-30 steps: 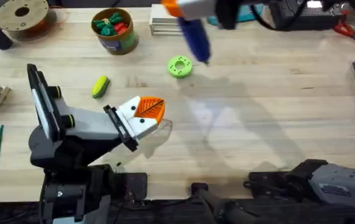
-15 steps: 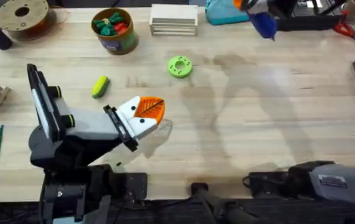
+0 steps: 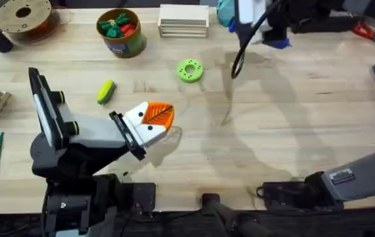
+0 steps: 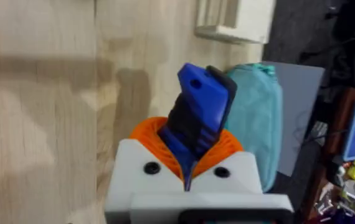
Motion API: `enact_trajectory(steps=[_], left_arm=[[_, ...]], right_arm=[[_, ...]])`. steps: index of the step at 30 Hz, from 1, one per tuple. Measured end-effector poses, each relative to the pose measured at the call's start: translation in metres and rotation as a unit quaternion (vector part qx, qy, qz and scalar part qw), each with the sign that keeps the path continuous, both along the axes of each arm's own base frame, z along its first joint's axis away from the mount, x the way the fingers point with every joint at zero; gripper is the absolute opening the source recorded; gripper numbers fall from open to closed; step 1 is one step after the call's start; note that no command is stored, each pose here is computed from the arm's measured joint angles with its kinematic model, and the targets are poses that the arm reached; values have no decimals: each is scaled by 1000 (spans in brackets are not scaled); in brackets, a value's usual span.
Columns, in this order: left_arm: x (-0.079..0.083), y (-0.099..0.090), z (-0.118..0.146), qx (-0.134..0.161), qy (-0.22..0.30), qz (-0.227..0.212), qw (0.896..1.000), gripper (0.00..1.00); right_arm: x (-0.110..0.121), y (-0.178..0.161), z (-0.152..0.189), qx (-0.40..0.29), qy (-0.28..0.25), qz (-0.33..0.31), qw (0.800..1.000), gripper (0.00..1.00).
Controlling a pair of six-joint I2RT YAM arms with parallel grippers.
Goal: Pick up the gripper from the table and insert it into the empty holder that is missing its gripper. Then pick up a screw, insert it into the mounting hole, and use the screwdriver to tighten it. Finally, clean up the table by picking up the vegetable and placing it into the bucket.
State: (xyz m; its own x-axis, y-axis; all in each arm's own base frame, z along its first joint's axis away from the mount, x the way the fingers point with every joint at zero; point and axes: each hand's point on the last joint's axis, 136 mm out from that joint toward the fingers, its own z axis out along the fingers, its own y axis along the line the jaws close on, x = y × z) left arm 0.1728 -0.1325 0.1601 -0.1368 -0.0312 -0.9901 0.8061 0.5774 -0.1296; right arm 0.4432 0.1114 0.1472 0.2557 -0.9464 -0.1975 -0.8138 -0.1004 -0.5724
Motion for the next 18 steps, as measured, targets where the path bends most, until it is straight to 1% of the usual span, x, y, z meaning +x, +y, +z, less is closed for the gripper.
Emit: enact_trajectory(steps=[5,8,18], left_arm=[[0,0,0,0,0,0,1000,5],[0,0,0,0,0,0,1000,5],[0,0,0,0,0,0,1000,5]], right_arm=[[3,-3,-36,-24,32,10,999,9],[4,-4,-51,-31,45,13,998,9],[9,-9,-74,-48,56,15,997,9]])
